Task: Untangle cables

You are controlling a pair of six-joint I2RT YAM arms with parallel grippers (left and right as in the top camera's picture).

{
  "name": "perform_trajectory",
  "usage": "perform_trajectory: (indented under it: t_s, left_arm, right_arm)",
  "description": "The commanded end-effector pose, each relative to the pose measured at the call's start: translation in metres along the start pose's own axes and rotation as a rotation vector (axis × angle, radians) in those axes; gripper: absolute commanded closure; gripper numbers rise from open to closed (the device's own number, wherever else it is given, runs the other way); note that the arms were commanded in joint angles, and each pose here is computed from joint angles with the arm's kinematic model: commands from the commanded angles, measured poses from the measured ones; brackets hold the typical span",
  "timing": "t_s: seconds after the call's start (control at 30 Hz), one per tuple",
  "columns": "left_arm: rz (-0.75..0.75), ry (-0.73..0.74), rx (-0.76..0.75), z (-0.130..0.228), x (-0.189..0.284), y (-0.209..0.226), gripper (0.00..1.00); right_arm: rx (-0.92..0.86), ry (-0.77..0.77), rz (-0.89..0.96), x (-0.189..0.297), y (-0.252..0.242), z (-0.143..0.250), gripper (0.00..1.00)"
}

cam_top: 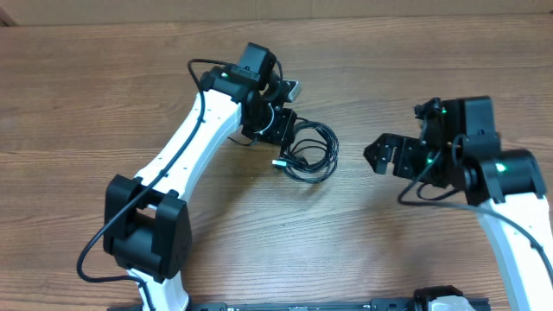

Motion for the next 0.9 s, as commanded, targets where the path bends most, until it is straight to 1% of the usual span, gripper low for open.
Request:
perform_trajectory:
  t_s: [0.0, 0.1, 0.2, 0.23, 0.47, 0.6, 0.73, 0.87]
  left_arm:
    - [0.153, -0.027, -0.077, 0.000, 0.020, -0.026, 0.96]
    - [0.253, -0.018, -0.135, 0.003, 0.022, -0.036, 0.96]
    - [0.341, -0.025, -0.176, 0.004, 0.025, -0.044, 0.96]
    - [0.343, -0.027, -0.177, 0.003, 0.025, -0.044, 0.96]
    - [0.347, -0.028, -0.169, 0.003, 0.026, -0.043, 0.96]
    - [0.349, -0.026, -0.149, 0.003, 0.026, -0.044, 0.96]
    - [0.356, -0.030, -0.138, 0.001, 0.026, -0.045, 0.96]
    - [0.408, -0.028, -0.139, 0.002, 0.028, -0.049, 0.96]
  right_arm:
    - [-0.002, 0.059, -0.149, -0.005, 0.017, -0.005, 0.00]
    - [-0.017, 0.106, -0.194, -0.015, 0.020, -0.006, 0.00]
    - [-0.030, 0.132, -0.185, -0.023, 0.017, -0.008, 0.05]
    - [-0.034, 0.140, -0.182, -0.025, 0.017, -0.007, 0.08]
    - [-0.054, 0.183, -0.167, -0.026, 0.014, -0.001, 0.18]
    - [-0.060, 0.202, -0.161, -0.026, 0.013, 0.002, 0.31]
    - [-0.066, 0.206, -0.064, -0.027, 0.002, 0.006, 0.32]
    - [-0.068, 0.223, -0.043, -0.034, -0.003, 0.011, 0.33]
Point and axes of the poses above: each gripper's point midway between its finger pads, its own x axis back along the fingers, its own y axis along the line the jaws close on, z = x × y, the point moved 7 cm from there along x, back along the fingers, and after that the axes turned 1 degree about -x, right-handed, at the moved point
